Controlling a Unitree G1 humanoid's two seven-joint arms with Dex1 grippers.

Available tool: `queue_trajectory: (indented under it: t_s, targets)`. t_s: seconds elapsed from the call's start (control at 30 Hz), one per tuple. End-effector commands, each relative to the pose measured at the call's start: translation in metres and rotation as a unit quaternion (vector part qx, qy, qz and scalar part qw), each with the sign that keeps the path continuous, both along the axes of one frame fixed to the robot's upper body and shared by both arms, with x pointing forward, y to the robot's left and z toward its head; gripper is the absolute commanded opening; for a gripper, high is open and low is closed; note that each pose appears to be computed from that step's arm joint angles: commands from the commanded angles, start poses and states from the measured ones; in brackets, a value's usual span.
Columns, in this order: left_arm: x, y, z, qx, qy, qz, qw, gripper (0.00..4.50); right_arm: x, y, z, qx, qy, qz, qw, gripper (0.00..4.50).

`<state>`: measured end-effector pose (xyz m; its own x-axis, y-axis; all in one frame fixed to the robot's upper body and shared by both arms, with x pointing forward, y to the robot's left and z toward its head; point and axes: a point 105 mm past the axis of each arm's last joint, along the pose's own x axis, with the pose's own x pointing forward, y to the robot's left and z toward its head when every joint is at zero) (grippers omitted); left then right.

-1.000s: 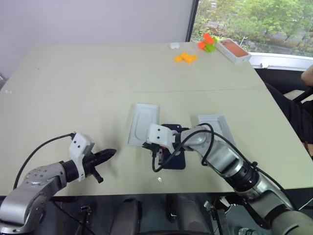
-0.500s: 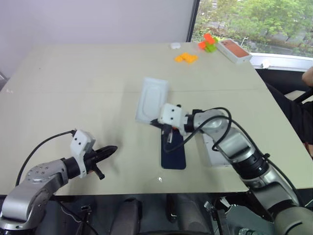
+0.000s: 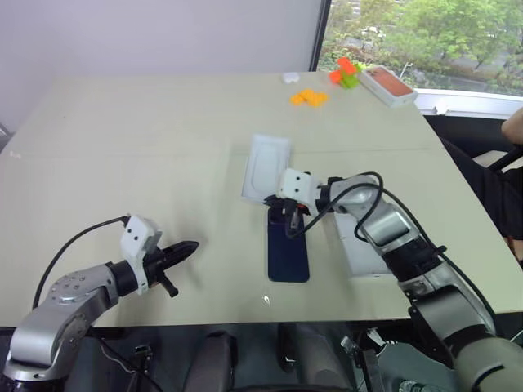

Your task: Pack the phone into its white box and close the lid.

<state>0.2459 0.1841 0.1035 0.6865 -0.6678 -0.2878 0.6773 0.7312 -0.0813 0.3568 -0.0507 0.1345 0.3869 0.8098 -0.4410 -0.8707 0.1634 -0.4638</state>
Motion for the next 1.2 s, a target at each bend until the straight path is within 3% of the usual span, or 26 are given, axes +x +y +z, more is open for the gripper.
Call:
queue_trajectory:
  t_s: [0.03,0.47,0.57,0.67,0.9,1.07,1.2]
  targets:
    - [0.0,-0.003,0.006,0.003,-0.016,-0.007,1.0,0.0,0.002,0.015,0.02,0.019,-0.025,0.026,0.999,0.02]
    - [0.002,-0.005,0.007,0.003,-0.019,-0.011,1.0,0.0,0.013,0.027,-0.004,0.013,0.018,0.043,0.999,0.02]
    - [0.001,-0.005,0.007,0.003,-0.019,-0.011,1.0,0.0,0.012,0.025,-0.003,0.016,0.026,0.043,0.999,0.88]
    - [0.0,-0.005,0.007,0.002,-0.019,-0.01,1.0,0.0,0.009,0.017,0.01,0.025,-0.006,0.034,0.999,2.32]
    - [-0.005,-0.008,0.007,-0.002,-0.014,-0.015,1.0,0.0,-0.008,-0.025,0.034,0.052,-0.001,-0.033,0.998,2.32]
    - [-0.007,-0.016,0.007,-0.009,-0.011,-0.027,1.0,0.0,-0.016,-0.056,0.031,0.008,-0.018,-0.084,0.996,0.04]
    - [-0.006,-0.023,0.006,-0.014,-0.008,-0.039,0.999,0.0,-0.016,-0.078,0.021,-0.065,-0.056,-0.114,0.99,0.04]
